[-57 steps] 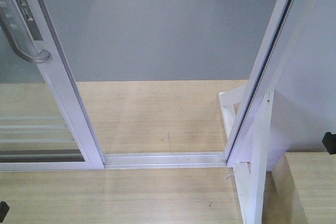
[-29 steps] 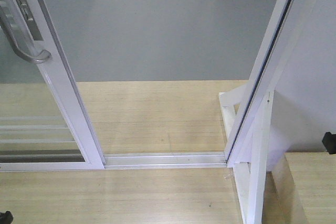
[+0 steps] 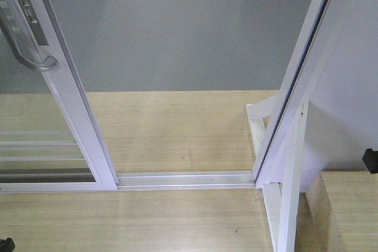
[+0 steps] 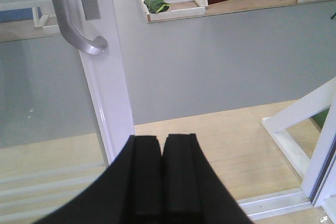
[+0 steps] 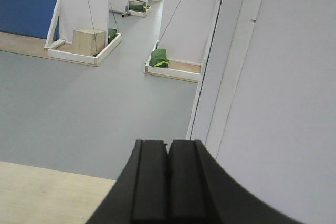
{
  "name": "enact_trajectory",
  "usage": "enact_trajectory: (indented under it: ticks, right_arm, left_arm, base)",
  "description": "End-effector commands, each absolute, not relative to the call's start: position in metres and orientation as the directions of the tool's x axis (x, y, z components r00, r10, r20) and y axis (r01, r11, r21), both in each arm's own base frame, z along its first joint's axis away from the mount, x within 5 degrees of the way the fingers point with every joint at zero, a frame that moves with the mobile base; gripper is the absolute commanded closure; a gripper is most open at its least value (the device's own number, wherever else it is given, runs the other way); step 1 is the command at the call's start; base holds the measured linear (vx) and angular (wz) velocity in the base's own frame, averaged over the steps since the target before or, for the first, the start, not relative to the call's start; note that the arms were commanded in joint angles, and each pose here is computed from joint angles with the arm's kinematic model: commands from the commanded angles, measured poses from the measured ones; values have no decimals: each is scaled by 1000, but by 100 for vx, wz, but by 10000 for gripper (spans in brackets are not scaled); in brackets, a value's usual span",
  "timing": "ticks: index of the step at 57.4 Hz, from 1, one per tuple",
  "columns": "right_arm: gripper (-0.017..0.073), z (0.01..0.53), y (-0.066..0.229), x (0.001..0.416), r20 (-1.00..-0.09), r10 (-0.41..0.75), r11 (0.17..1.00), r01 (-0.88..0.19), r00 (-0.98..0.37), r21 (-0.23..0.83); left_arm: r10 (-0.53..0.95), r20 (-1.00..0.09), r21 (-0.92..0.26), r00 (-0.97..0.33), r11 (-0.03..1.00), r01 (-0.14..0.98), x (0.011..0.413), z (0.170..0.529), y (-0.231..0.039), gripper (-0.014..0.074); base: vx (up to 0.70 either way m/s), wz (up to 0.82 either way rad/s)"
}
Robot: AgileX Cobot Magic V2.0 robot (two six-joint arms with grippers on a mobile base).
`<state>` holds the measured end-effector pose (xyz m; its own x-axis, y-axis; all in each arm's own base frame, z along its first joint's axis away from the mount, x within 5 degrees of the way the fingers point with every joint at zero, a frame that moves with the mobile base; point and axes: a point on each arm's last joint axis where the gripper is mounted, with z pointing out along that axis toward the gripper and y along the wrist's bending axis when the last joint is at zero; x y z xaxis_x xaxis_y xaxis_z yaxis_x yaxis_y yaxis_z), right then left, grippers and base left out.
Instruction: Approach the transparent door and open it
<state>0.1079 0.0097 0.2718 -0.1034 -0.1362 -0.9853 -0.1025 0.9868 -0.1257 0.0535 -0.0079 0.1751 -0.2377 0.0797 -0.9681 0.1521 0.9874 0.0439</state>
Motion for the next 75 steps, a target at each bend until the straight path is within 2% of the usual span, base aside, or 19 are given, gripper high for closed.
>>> enact_trajectory:
  ticks: [1,12,18,31,49,56,75]
  right_arm:
    - [561,288,15,107,-996,-92,986,-143,-14,-89]
    - [561,275,23,95,-988,-151,959,-239,22,-152]
    - [561,251,21,83,-995,-102,963,-249,8,-101]
    - [561,202,13,62,-999,-30,977,-208,41,-38]
    - [561,200,5,56,-997,-57,995,-83,48,-61]
    - [561,199,4,56,-995,-88,993,-78,38,-91]
    - [561,199,4,56,-996,-85,993,-78,38,-87]
  left_arm:
    - [56,-985,31,-165,988,148,54,179,-8,596]
    - [56,-985,31,-165,988,148,54,179,-8,596]
    - [56,-985,31,-165,988,148,54,179,-8,596]
    - [56,-985,31,-165,988,148,54,179,-8,596]
    - [56,-985,31,-165,988,148,54,179,-8,596]
    - [56,-985,31,-165,988,148,54,179,-8,596]
    - [56,-985,31,-165,988,148,54,179,-8,596]
  base:
    - [0,0]
    - [0,0]
    - [0,0]
    - [0,0]
    - [0,0]
    - [0,0]
    - [0,0]
